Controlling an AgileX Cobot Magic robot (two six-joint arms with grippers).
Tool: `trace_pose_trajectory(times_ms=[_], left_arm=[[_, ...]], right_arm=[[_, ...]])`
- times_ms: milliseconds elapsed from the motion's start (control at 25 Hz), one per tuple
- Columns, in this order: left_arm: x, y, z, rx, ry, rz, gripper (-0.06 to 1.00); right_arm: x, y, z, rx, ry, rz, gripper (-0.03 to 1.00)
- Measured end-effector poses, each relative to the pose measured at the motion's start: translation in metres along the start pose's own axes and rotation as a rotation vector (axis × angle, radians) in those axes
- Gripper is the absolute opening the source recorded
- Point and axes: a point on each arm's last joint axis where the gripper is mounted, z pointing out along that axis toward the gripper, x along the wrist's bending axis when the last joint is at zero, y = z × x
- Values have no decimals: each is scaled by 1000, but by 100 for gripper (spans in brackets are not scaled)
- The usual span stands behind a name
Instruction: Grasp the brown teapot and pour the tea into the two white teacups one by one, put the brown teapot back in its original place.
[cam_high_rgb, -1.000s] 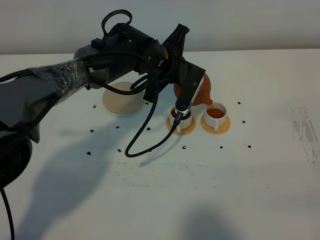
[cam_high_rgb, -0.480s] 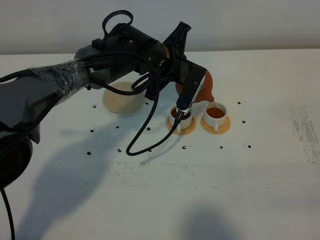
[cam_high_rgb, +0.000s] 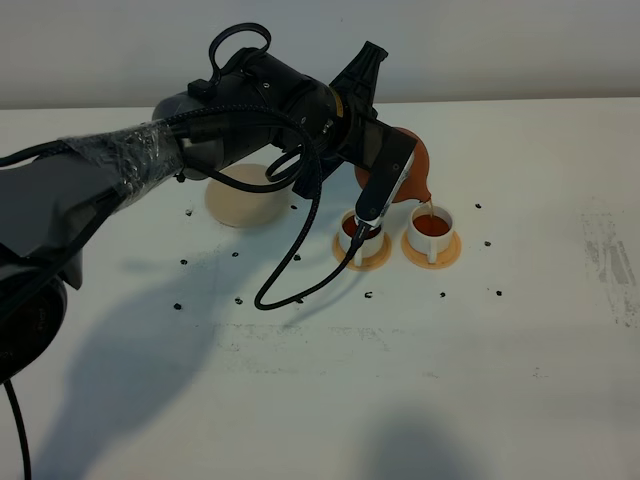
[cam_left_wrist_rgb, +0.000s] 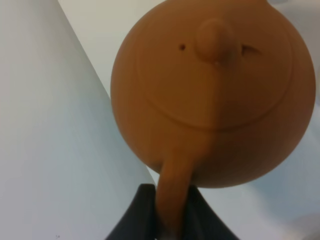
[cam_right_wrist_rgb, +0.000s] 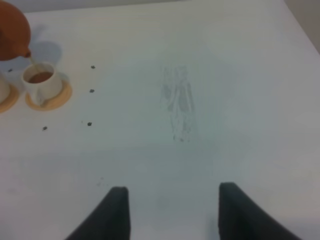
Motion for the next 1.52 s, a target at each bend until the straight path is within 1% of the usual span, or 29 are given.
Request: trace_pose_trajectory(times_ms=[240, 440, 760, 1080, 1520], left_arm=[[0, 1, 0, 0, 0, 6, 8], [0, 1, 0, 0, 0, 42, 8], [0, 0, 0, 1, 1, 57, 8], [0, 2, 0, 1, 2, 105, 8], [1, 4, 0, 3, 6, 129, 8]], right_arm=[[0, 0, 0, 0, 0, 0, 43], [0, 0, 0, 0, 0, 0, 43], [0, 0, 0, 0, 0, 0, 43], [0, 0, 0, 0, 0, 0, 43], [0, 0, 0, 0, 0, 0, 43]])
